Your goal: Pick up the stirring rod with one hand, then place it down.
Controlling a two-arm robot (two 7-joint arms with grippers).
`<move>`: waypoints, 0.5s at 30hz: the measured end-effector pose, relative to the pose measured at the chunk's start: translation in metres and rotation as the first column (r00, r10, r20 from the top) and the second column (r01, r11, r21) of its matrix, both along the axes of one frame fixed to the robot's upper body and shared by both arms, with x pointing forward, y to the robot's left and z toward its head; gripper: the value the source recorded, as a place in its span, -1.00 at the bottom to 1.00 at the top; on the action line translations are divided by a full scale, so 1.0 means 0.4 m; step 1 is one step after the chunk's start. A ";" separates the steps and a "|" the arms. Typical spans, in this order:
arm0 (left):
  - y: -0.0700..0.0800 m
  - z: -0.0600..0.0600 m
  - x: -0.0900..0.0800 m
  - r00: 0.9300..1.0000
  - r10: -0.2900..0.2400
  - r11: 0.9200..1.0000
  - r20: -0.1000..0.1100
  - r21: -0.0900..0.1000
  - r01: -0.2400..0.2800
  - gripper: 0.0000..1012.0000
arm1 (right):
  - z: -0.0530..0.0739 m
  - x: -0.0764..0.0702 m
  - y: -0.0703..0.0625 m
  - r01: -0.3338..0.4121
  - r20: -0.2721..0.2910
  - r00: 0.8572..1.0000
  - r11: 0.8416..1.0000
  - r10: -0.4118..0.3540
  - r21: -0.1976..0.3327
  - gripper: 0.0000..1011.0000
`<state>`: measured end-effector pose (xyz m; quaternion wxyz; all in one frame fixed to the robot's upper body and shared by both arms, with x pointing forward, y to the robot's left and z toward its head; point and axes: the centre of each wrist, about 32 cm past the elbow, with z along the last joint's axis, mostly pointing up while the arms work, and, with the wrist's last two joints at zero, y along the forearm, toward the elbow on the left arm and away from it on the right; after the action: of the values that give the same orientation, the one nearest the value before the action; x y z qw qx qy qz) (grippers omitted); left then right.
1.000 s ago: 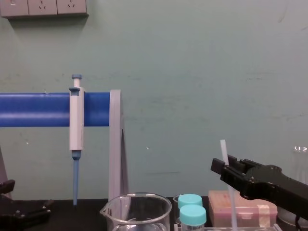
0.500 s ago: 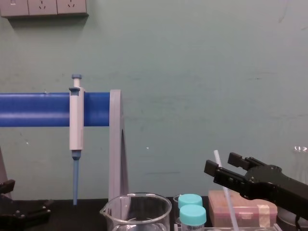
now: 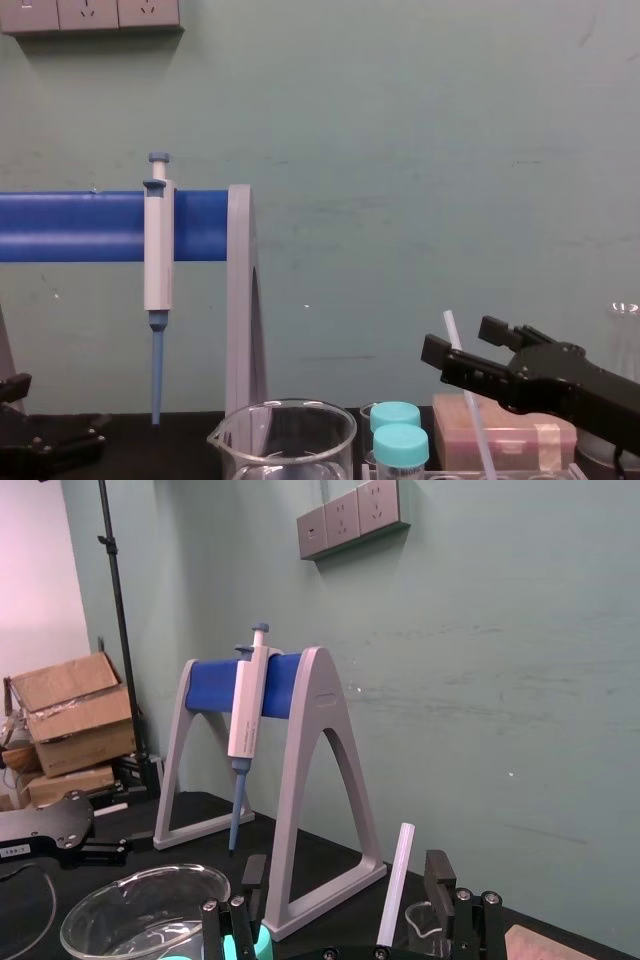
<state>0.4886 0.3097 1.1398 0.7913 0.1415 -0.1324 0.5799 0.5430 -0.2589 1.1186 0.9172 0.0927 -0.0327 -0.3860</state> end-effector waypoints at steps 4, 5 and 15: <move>0.000 0.000 0.000 1.000 0.000 1.000 0.000 0.000 0.000 0.98 | 0.018 -0.005 -0.007 0.038 0.021 0.999 0.999 -0.038 -0.009 0.98; 0.000 0.000 0.000 1.000 0.000 1.000 0.000 0.000 0.000 0.98 | 0.022 -0.007 -0.009 0.052 0.026 0.998 0.999 -0.052 -0.010 0.98; 0.000 0.000 0.000 1.000 0.000 1.000 0.000 0.000 0.000 0.98 | 0.048 -0.083 -0.051 0.446 0.047 0.895 0.887 -0.444 -0.121 0.98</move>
<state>0.4886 0.3097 1.1398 0.7913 0.1415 -0.1324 0.5799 0.5099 -0.2791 1.1377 0.8082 0.0270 -0.0863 -0.5819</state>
